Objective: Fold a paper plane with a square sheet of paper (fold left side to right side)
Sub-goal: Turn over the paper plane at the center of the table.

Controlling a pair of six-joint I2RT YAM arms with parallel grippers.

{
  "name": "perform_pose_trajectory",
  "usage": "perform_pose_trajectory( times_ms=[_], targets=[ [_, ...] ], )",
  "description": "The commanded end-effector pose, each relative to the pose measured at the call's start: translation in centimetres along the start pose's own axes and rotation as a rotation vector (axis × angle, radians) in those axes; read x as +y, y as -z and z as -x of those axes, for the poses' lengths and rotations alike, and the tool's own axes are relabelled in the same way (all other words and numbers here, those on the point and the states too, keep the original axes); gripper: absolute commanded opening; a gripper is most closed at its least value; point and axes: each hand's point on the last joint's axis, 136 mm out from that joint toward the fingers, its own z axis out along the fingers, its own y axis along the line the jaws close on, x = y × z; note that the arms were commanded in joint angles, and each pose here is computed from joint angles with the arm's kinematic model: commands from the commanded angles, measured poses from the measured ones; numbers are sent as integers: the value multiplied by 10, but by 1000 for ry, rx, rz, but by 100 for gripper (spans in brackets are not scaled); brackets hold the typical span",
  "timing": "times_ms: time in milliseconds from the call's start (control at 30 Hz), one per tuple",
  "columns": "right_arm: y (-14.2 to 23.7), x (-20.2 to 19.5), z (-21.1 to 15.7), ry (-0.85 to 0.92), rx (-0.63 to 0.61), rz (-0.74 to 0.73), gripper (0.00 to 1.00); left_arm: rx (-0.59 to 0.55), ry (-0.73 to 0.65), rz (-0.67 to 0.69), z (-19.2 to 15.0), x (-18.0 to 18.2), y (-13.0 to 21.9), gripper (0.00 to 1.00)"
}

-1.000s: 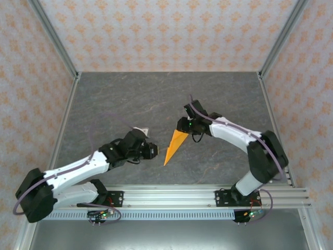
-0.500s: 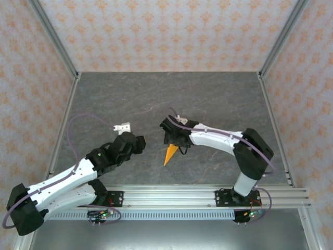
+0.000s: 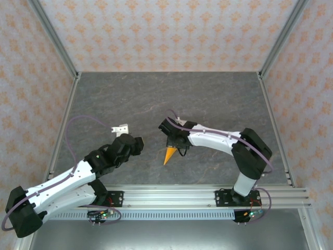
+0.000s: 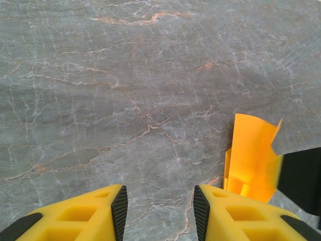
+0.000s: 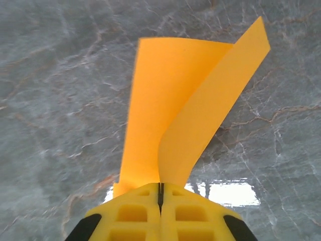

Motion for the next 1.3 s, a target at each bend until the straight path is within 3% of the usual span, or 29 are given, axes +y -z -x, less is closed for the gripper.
perform_pose_trajectory(
  times_ms=[0,167,367,467,633,733,833,1033,1267],
  targets=[
    [42,18,11,56,-62,143,0,-35,1,56,6,12,4,42],
    [69,32,10,112,-101,347,0,-60,1,83,12,18,10,43],
    [27,24,-9,44,16,549,0,-90,21,84,17,22,17,43],
    [6,-4,-10,28,29,496,3,-87,26,84,17,23,18,44],
    [3,-46,-7,72,24,305,28,-87,38,75,17,21,18,44],
    [19,-66,1,116,7,164,36,-84,34,60,17,18,18,46],
    [39,-63,1,197,-10,94,43,-85,18,43,19,14,19,48],
    [40,-23,-37,282,81,181,54,-94,0,-1,22,6,23,55],
    [20,-25,-58,339,137,95,81,-95,-3,6,20,11,25,56]
  ],
)
